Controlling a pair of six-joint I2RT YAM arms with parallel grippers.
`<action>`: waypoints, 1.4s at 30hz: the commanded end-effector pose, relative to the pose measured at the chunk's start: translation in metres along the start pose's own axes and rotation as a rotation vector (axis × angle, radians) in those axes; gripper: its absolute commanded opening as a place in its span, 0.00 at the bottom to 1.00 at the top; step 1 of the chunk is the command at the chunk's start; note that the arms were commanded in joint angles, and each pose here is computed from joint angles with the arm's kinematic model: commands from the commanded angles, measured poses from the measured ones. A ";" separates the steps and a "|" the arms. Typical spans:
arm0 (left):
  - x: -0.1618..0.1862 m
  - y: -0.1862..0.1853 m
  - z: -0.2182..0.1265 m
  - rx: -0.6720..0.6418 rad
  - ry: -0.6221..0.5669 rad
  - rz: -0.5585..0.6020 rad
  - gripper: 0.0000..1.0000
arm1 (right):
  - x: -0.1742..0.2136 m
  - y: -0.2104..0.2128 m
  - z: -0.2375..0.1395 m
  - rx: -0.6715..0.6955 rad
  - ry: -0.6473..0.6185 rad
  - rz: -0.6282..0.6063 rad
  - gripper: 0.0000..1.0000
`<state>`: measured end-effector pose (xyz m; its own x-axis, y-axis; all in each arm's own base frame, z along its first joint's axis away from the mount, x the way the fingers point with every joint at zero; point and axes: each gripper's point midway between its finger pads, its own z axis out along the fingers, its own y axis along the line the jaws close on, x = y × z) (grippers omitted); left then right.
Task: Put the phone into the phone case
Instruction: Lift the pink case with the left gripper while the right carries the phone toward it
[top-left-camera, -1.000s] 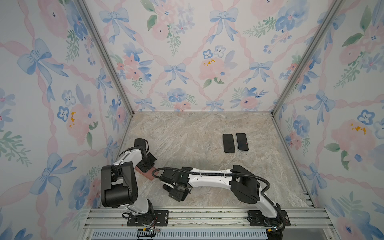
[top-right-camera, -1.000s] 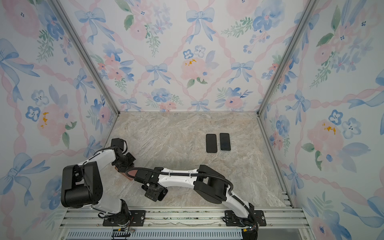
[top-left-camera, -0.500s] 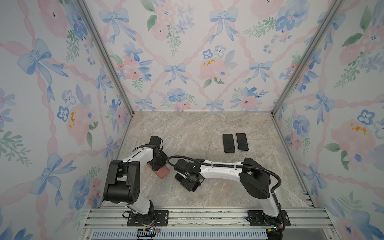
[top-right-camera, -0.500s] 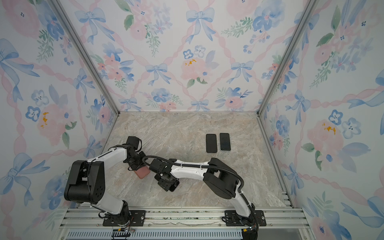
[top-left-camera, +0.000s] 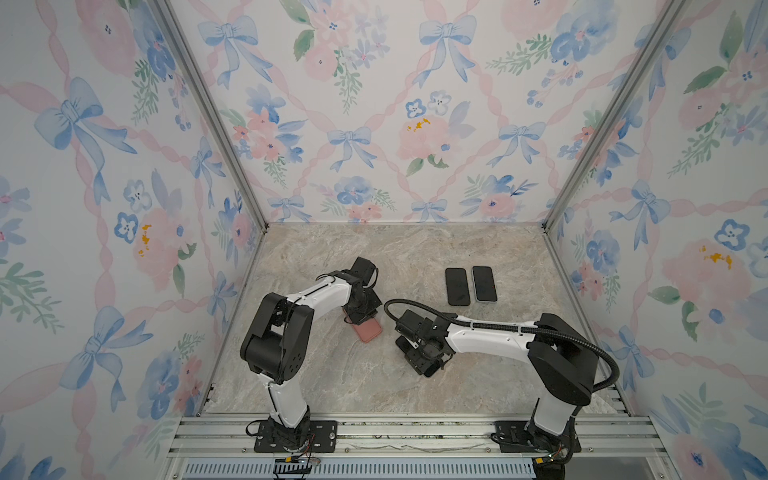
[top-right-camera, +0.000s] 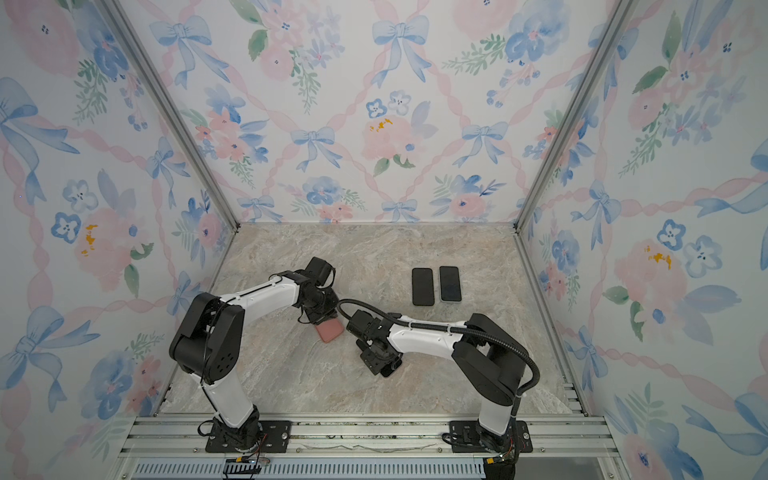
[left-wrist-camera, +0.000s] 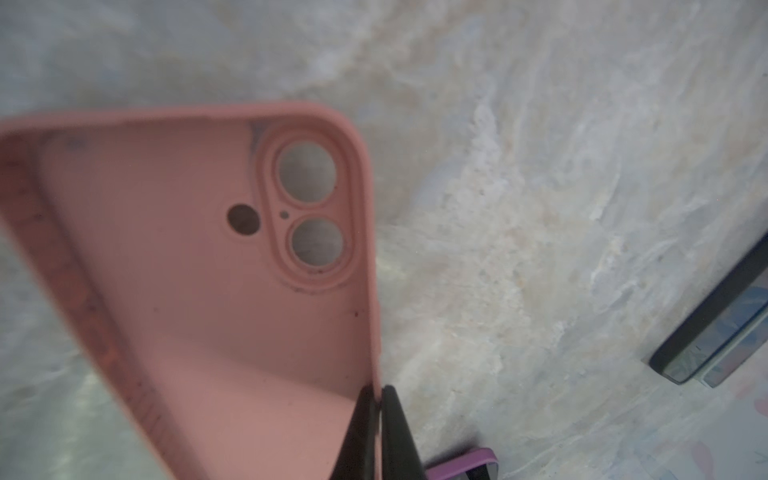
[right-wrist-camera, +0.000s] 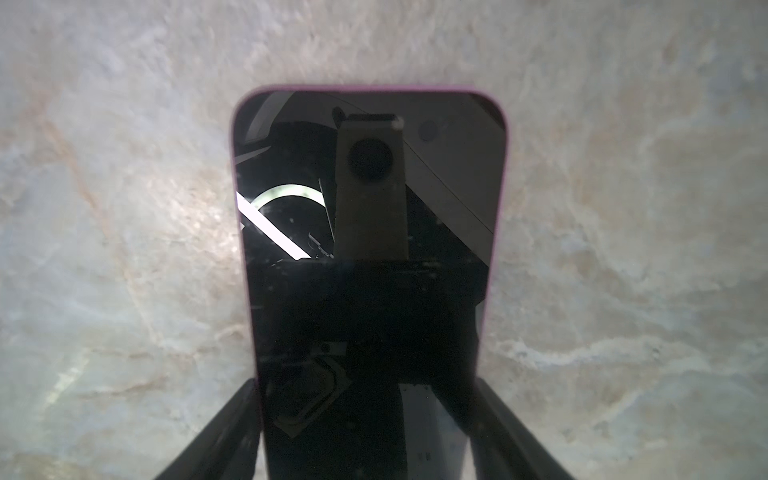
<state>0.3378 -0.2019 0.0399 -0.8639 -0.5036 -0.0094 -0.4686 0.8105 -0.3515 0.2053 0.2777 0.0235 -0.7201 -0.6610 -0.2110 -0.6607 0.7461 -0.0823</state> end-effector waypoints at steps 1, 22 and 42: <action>0.015 -0.028 0.010 0.024 0.055 -0.009 0.08 | -0.007 -0.012 -0.010 0.010 -0.062 0.060 0.72; 0.009 -0.069 -0.019 0.153 -0.001 0.256 0.54 | -0.002 -0.044 -0.032 0.030 -0.144 0.145 0.72; 0.066 -0.057 -0.063 0.829 0.084 0.492 0.56 | -0.066 -0.025 -0.058 -0.125 -0.371 0.164 0.71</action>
<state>0.2942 -0.2527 0.0955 -0.9682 -0.1519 -0.1988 0.0869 0.5408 -0.8367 0.2467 0.2832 0.0807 -0.7280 -0.4665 -0.5024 -0.5688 0.8201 0.0627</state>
